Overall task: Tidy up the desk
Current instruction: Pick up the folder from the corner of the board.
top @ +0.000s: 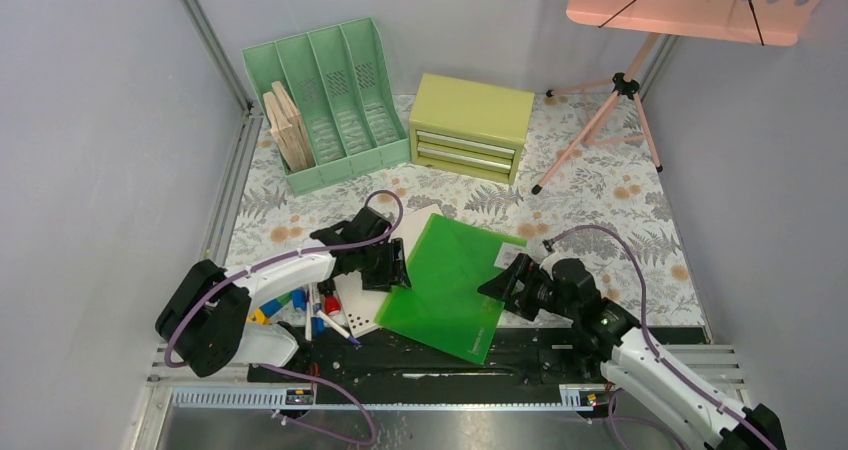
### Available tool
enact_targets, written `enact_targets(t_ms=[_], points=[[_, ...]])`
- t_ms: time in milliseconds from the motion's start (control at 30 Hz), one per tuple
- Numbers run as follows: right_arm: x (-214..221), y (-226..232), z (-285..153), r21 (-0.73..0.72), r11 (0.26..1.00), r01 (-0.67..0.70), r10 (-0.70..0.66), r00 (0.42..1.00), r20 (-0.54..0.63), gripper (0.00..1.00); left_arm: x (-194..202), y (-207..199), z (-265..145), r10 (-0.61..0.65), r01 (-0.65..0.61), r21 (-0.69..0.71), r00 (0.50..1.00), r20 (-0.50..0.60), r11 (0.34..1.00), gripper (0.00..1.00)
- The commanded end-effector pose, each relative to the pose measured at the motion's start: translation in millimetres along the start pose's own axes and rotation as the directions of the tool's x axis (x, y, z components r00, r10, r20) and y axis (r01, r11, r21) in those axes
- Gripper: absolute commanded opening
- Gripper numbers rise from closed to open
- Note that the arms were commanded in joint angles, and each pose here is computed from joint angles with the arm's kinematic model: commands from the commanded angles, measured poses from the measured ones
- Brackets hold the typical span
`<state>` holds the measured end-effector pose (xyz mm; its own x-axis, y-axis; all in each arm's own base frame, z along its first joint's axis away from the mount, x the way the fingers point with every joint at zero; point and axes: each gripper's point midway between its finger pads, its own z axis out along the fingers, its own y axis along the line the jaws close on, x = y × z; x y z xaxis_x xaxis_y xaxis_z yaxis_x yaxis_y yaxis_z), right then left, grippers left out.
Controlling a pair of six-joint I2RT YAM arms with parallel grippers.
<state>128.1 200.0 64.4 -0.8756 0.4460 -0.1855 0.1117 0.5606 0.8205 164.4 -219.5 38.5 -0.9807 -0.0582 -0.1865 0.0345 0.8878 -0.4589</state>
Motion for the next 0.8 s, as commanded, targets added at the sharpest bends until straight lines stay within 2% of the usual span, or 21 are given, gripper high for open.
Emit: enact_targets(t_ms=[0,200,267,367,533,633,767], points=[[-19,48,-9,-0.228,0.972,0.064,-0.04,0.994,0.106,0.92,6,-16,6,0.005,-0.004,0.062,1.0,-0.015,0.998,0.51],[-16,52,-10,-0.274,0.96,0.057,-0.032,0.995,0.097,0.91,9,-23,10,0.008,-0.006,0.078,1.0,-0.023,0.997,0.47],[-13,57,-8,-0.302,0.952,0.052,-0.03,0.997,0.077,0.86,10,-26,11,0.016,-0.013,0.086,1.0,-0.025,0.996,0.47],[-10,65,-5,-0.333,0.942,0.033,-0.02,0.999,0.04,0.72,11,-32,12,0.023,-0.02,0.098,0.999,-0.023,0.995,0.47],[-6,69,-1,-0.32,0.947,0.038,-0.045,0.999,-0.015,0.37,10,-36,12,0.032,-0.03,0.1,0.999,-0.014,0.994,0.47],[-6,72,-2,-0.307,0.949,0.067,-0.077,0.997,-0.021,0.23,3,-34,3,0.04,-0.042,0.075,0.999,0.031,0.996,0.51],[-9,76,-8,-0.298,0.948,0.114,-0.117,0.993,0.007,0.11,-15,-32,-20,0.073,-0.078,0.029,0.987,0.142,0.997,0.58]])
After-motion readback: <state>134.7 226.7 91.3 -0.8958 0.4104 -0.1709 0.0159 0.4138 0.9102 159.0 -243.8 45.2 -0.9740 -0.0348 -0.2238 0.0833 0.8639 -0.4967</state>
